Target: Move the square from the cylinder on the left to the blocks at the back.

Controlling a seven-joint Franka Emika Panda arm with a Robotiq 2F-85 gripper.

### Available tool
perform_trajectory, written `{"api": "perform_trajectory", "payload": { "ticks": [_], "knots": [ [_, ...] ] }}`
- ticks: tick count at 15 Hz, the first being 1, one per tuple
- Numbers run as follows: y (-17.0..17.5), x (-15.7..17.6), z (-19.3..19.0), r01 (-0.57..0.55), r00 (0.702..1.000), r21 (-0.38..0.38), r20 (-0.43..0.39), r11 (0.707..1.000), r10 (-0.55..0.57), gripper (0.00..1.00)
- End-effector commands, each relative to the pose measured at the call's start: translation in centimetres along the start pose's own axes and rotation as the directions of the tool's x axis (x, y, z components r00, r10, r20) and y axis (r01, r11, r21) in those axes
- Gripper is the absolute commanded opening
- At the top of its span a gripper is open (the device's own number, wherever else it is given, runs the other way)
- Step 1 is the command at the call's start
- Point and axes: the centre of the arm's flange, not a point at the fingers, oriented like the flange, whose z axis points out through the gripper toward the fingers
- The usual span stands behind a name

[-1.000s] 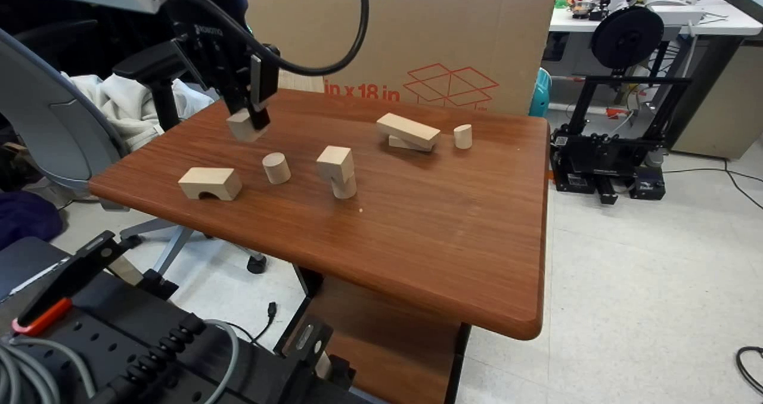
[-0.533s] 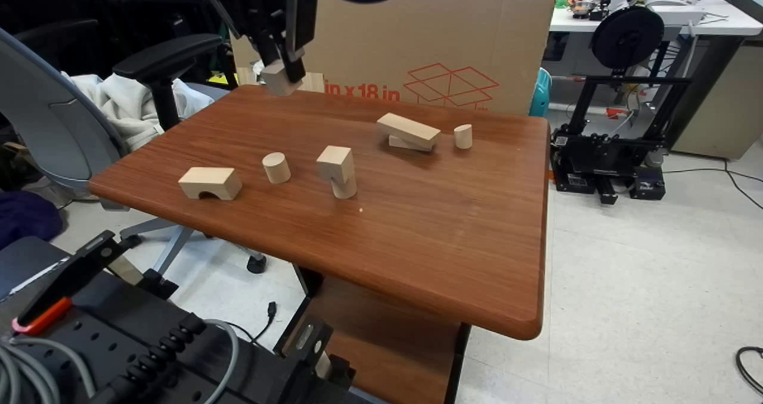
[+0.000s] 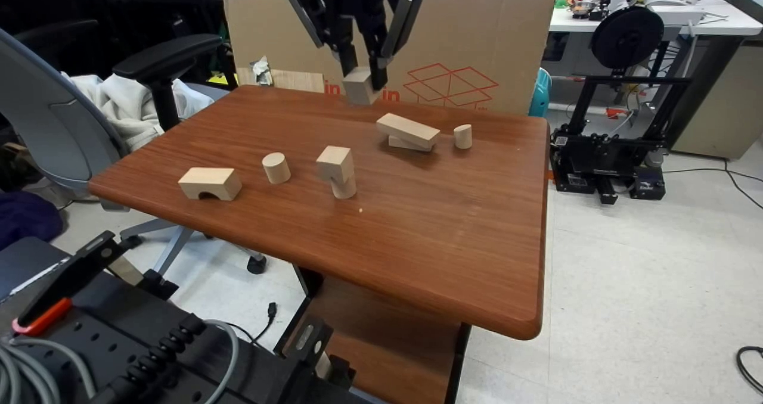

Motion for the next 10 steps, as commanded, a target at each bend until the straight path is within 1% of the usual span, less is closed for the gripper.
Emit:
{"api": "perform_trajectory", "payload": {
  "ticks": [1, 4, 10],
  "knots": [
    [3.1, 2.7, 1.5, 0.013, 1.000, 0.069, 0.003, 0.998, -0.013, 0.10],
    [4.6, 3.8, 3.2, 0.013, 1.000, 0.108, 0.011, 0.994, -0.014, 0.10],
    [5.6, 5.3, 6.3, 0.006, 0.997, 0.134, 0.075, 0.991, -0.016, 0.10]
  ]
}}
